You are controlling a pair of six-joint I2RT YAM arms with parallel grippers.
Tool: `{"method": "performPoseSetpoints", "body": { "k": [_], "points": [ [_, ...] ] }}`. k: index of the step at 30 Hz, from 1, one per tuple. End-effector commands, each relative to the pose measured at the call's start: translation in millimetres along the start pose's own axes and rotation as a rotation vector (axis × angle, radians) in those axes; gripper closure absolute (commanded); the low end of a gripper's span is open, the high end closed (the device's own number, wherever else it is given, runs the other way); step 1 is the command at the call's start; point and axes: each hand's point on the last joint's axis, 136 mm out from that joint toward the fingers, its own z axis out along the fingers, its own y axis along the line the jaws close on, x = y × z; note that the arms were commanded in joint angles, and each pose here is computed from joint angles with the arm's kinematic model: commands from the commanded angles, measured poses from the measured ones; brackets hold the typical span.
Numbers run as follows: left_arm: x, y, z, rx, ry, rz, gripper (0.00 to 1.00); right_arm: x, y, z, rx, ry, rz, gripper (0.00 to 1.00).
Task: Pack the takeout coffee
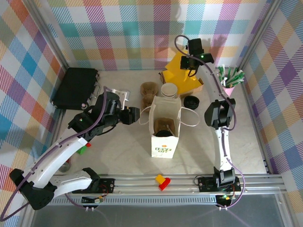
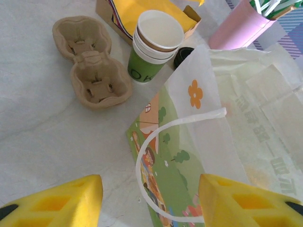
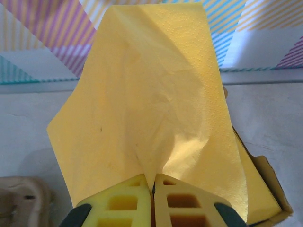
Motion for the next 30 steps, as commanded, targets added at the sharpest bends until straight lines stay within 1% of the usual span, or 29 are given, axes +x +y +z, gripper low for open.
{"method": "performPoseSetpoints", "body": {
  "k": [1,5,7,8,10,12,14,16,19,21,23,25,30],
  "points": [
    [-15.7,-7.4,-14.7,0.034,-0.049,-0.009,0.44,-34.7,12.8,-72.1,-0.091,-0.082,0.064,0.93],
    [-18.4,-14.8,-15.8,0.070,-0.045,-0.021,0.44,-42.1,32.5,-137.0,-0.216,-0.085,0.145,0.91],
    [-19.9,-18.6,-16.2,0.090,-0.046,-0.036,0.44,-40.9,49.3,-176.6,-0.327,-0.066,0.204,0.87],
    [-20.0,-21.1,-15.9,0.104,-0.044,-0.042,0.44,-40.0,55.9,-194.5,-0.373,-0.056,0.238,0.87],
    [-21.5,-26.0,-15.9,0.130,-0.047,-0.064,0.44,-35.4,78.5,-235.8,-0.527,-0.017,0.301,0.87],
    [-22.6,-24.5,-15.2,0.121,-0.049,-0.104,0.43,-32.5,98.4,-276.6,-0.666,0.011,0.358,0.87],
    [-22.6,-24.8,-13.8,0.119,-0.042,-0.134,0.44,-23.8,118.1,-311.3,-0.782,0.053,0.396,0.90],
    [-22.2,-32.2,-13.0,0.160,-0.034,-0.152,0.46,-12.0,135.4,-346.2,-0.869,0.084,0.417,0.90],
    [-19.3,-38.4,-12.0,0.203,-0.032,-0.184,0.49,9.2,153.1,-386.4,-0.947,0.091,0.443,0.88],
    [-16.3,-36.0,-10.5,0.198,-0.036,-0.212,0.50,25.0,162.5,-409.5,-1.021,0.088,0.476,0.88],
    [-12.5,-37.7,-9.3,0.211,-0.025,-0.228,0.51,44.9,165.2,-417.8,-1.045,0.085,0.532,0.90],
    [-8.6,-42.4,-8.3,0.238,-0.012,-0.242,0.52,72.4,162.9,-416.5,-1.006,0.110,0.573,0.93],
    [-1.1,-51.1,-7.4,0.288,0.000,-0.249,0.53,133.4,156.6,-389.7,-0.895,0.204,0.627,0.97]
  ]
}}
